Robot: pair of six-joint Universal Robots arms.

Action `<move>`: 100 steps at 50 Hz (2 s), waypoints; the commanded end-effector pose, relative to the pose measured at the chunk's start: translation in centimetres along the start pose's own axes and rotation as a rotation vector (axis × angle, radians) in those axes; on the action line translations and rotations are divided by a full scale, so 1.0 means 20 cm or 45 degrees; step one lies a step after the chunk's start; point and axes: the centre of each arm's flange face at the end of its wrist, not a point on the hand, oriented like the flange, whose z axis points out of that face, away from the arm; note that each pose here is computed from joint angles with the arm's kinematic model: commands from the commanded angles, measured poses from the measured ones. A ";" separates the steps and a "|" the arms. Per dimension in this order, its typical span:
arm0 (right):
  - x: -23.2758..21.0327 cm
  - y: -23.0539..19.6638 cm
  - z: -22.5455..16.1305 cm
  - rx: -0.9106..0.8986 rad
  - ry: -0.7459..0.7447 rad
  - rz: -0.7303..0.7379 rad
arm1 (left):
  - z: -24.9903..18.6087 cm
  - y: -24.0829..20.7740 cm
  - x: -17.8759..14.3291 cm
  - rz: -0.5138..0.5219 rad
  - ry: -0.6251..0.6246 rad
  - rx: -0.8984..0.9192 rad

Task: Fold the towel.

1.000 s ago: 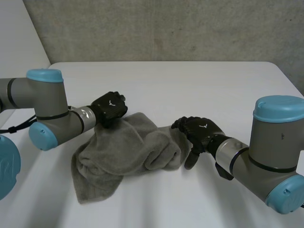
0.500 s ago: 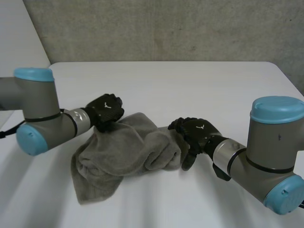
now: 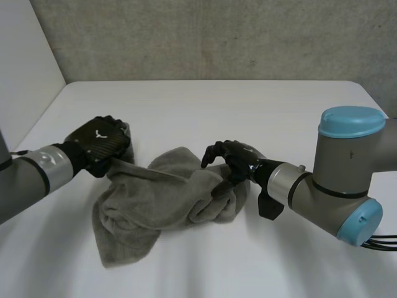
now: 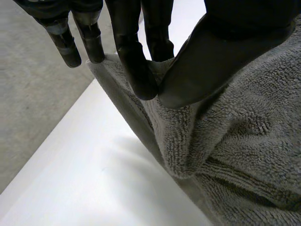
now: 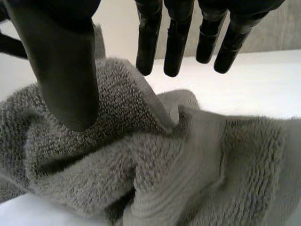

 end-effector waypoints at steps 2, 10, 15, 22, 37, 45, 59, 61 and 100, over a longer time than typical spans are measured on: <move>0.03 0.06 0.02 -0.069 0.027 0.001 | -0.07 0.00 -0.04 -0.076 -0.065 0.011; 0.00 0.02 -0.02 -0.052 0.022 -0.094 | -0.12 0.01 -0.08 -0.136 -0.116 0.005; -0.03 -0.05 -0.13 0.006 0.015 -0.163 | -0.17 0.02 -0.08 -0.151 -0.134 -0.007; -0.07 -0.03 -0.21 -0.030 -0.014 -0.242 | -0.22 0.04 -0.04 -0.214 -0.133 -0.029; -0.01 -0.41 -0.06 0.191 0.143 -0.812 | 0.07 -0.07 -0.19 -0.232 -0.171 0.164; -0.33 -1.23 -0.37 1.119 0.394 -1.147 | 0.02 -0.62 -0.61 -0.163 -0.584 0.711; -0.26 -0.87 -0.35 0.921 0.385 -1.192 | -0.15 -0.62 -0.56 -0.253 -0.552 0.966; -0.20 -0.71 -0.33 0.797 0.417 -1.258 | -0.09 -0.47 -0.47 -0.280 -0.502 0.853; 0.25 0.05 -0.25 0.115 0.448 -0.843 | -0.07 0.17 -0.03 -0.121 -0.257 0.181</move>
